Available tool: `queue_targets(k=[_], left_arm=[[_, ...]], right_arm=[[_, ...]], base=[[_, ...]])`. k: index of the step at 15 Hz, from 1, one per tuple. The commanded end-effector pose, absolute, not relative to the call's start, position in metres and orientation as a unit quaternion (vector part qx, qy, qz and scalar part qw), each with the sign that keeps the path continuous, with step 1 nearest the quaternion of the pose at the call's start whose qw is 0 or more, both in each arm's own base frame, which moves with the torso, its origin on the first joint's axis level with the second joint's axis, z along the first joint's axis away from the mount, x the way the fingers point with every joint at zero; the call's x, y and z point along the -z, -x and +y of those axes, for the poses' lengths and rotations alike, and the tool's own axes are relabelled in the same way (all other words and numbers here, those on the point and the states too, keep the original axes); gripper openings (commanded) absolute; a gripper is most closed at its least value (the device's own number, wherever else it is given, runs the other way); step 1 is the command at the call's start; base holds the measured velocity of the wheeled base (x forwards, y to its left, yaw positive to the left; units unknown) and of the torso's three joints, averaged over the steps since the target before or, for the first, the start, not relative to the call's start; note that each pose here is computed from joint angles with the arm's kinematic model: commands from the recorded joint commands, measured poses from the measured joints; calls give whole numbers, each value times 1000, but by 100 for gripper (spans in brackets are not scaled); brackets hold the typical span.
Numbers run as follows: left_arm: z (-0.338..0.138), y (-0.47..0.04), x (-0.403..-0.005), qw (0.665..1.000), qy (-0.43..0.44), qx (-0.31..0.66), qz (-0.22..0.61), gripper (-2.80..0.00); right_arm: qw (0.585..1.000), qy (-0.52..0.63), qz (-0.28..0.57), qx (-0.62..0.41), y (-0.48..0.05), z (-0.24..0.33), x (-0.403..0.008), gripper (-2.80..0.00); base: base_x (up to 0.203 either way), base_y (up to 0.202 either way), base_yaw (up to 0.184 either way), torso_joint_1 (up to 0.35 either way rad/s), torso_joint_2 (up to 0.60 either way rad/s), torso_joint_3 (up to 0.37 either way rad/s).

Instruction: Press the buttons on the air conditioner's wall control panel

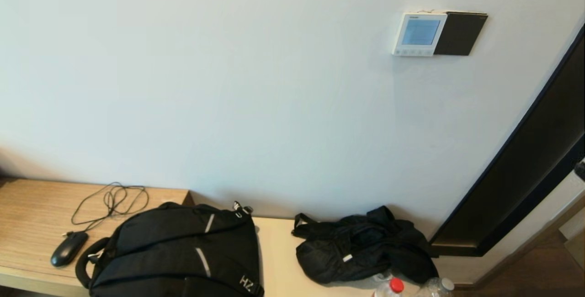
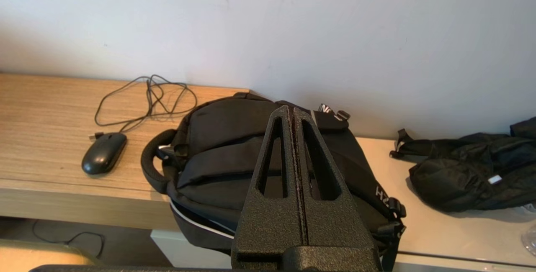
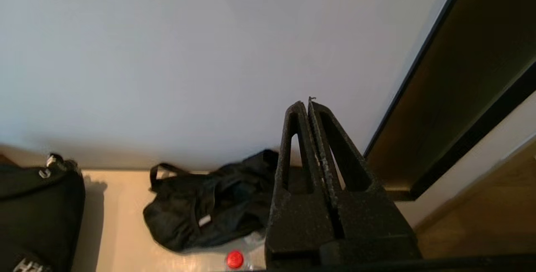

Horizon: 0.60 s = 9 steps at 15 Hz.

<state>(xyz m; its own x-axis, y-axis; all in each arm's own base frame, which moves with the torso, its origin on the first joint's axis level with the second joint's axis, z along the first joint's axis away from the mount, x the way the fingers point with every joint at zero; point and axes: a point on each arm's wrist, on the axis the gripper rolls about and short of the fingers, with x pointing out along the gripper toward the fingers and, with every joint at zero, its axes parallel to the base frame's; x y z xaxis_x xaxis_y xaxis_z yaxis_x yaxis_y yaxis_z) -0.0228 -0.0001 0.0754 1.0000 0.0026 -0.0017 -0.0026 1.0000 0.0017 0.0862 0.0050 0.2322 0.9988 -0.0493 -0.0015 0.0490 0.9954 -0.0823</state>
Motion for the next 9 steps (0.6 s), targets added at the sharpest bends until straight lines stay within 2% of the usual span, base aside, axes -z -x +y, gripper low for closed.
queue_targets(k=[1,9], left_arm=[[0,23,-75,1000,-1,-2,1,-280],[0,23,-75,1000,-1,-2,1,-280]], right_arm=[[999,41,-2,20,-69,2,-218,-280],[999,36,16,-17,-28,1,-178,-280]], base=[[0,0,0,0,0,0],[0,0,0,0,0,0]])
